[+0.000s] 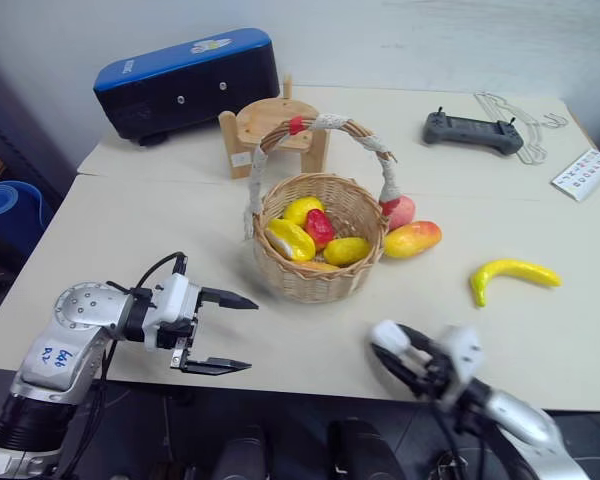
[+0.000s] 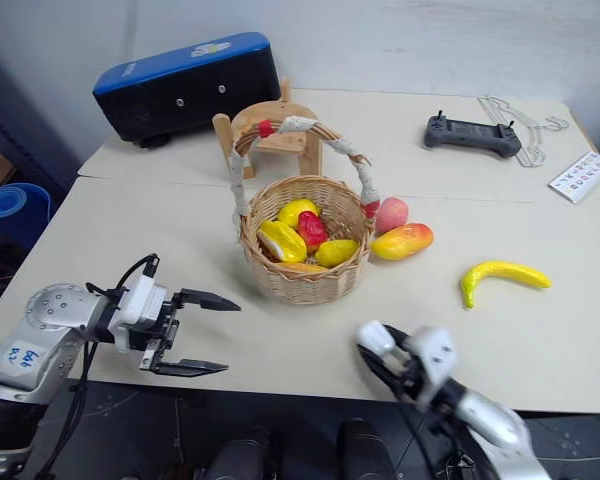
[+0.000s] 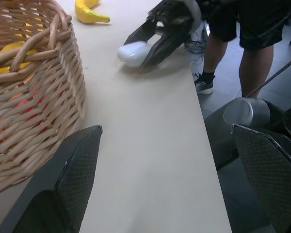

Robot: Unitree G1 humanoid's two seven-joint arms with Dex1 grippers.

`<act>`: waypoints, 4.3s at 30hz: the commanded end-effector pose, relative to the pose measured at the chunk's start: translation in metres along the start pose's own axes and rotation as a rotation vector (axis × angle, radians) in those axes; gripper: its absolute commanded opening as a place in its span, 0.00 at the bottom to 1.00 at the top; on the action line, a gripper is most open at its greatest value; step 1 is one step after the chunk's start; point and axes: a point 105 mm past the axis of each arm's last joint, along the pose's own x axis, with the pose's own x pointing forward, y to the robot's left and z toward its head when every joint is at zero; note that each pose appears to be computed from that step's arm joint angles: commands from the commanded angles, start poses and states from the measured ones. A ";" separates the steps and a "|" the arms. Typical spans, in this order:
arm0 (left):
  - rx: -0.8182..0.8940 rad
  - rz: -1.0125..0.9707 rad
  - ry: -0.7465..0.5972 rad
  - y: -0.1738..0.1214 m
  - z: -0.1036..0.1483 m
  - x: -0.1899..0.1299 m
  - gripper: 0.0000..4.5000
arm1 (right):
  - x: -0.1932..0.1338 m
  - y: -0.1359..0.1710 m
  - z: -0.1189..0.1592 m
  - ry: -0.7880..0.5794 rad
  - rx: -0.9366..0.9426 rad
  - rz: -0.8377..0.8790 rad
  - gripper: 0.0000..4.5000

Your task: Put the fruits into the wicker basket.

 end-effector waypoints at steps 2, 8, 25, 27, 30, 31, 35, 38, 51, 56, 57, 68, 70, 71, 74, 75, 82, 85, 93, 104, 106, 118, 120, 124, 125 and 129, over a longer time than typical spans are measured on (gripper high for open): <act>0.013 0.036 -0.046 0.006 0.008 0.000 1.00 | -0.058 -0.036 0.045 -0.148 -0.098 -0.179 0.51; -0.009 0.086 -0.168 0.018 0.027 0.009 1.00 | -0.137 -0.132 0.047 -0.143 -0.122 -0.621 0.51; 0.021 0.182 -0.311 0.031 0.076 0.006 1.00 | -0.140 -0.261 -0.006 0.036 0.139 -0.949 0.67; 0.020 0.193 -0.313 0.031 0.077 0.004 1.00 | -0.140 -0.260 -0.003 0.027 0.127 -0.941 0.81; 0.013 0.224 -0.312 0.032 0.076 0.000 1.00 | -0.149 -0.256 0.014 -0.020 0.040 -0.946 0.99; 0.008 0.237 -0.310 0.033 0.075 -0.002 1.00 | -0.151 -0.252 0.024 -0.054 0.000 -0.929 0.99; -0.009 0.293 -0.310 0.037 0.071 -0.012 1.00 | -0.147 -0.229 0.059 -0.138 -0.170 -0.810 0.99; -0.021 0.335 -0.293 0.040 0.064 -0.021 1.00 | -0.116 -0.193 0.089 -0.165 -0.273 -0.567 0.99; -0.049 0.382 -0.286 0.044 0.061 -0.025 1.00 | 0.019 -0.106 0.116 0.138 -0.260 0.042 0.99; -0.041 0.407 -0.284 0.044 0.060 -0.027 1.00 | 0.047 -0.108 0.114 0.251 -0.527 0.104 0.99; -0.040 0.408 -0.284 0.044 0.060 -0.027 1.00 | 0.052 -0.110 0.111 0.289 -0.613 0.113 0.99; -0.034 0.403 -0.296 0.045 0.063 -0.025 1.00 | 0.094 -0.132 0.097 0.411 -0.984 0.137 0.99; -0.036 0.403 -0.295 0.044 0.063 -0.025 1.00 | 0.098 -0.134 0.093 0.430 -0.984 0.144 0.99; -0.037 0.402 -0.295 0.044 0.063 -0.025 1.00 | 0.102 -0.136 0.092 0.431 -0.987 0.143 0.99; -0.039 0.396 -0.295 0.044 0.063 -0.024 1.00 | 0.111 -0.140 0.084 0.464 -0.967 0.151 0.99; -0.039 0.393 -0.295 0.044 0.063 -0.024 1.00 | 0.114 -0.140 0.081 0.473 -0.960 0.164 0.99; -0.031 0.376 -0.286 0.044 0.065 -0.024 1.00 | 0.108 -0.136 0.077 0.496 -0.905 0.237 0.60; -0.037 0.377 -0.276 0.040 0.063 -0.025 1.00 | 0.090 -0.124 0.095 0.408 -0.906 0.312 0.59; -0.053 0.404 -0.258 0.035 0.053 -0.036 1.00 | 0.030 -0.017 0.148 0.052 -0.561 0.716 0.59; -0.072 0.407 -0.244 0.035 0.047 -0.040 1.00 | 0.073 0.058 0.170 -0.042 -0.343 0.744 0.59; -0.072 0.425 -0.245 0.036 0.047 -0.042 1.00 | 0.099 0.054 0.164 -0.007 -0.326 0.619 0.59; -0.082 0.450 -0.242 0.030 0.044 -0.044 1.00 | 0.114 0.046 0.167 -0.067 -0.313 0.427 0.99; -0.077 0.447 -0.245 0.031 0.046 -0.043 1.00 | 0.106 0.048 0.168 -0.084 -0.323 0.484 0.99; -0.061 0.439 -0.253 0.032 0.051 -0.040 1.00 | 0.070 0.068 0.171 -0.179 -0.286 0.730 0.99; -0.057 0.438 -0.255 0.033 0.052 -0.039 1.00 | 0.062 0.067 0.171 -0.190 -0.267 0.754 0.99; -0.011 0.457 -0.294 0.038 0.067 -0.040 1.00 | 0.027 0.032 0.143 -0.093 -0.196 0.663 0.99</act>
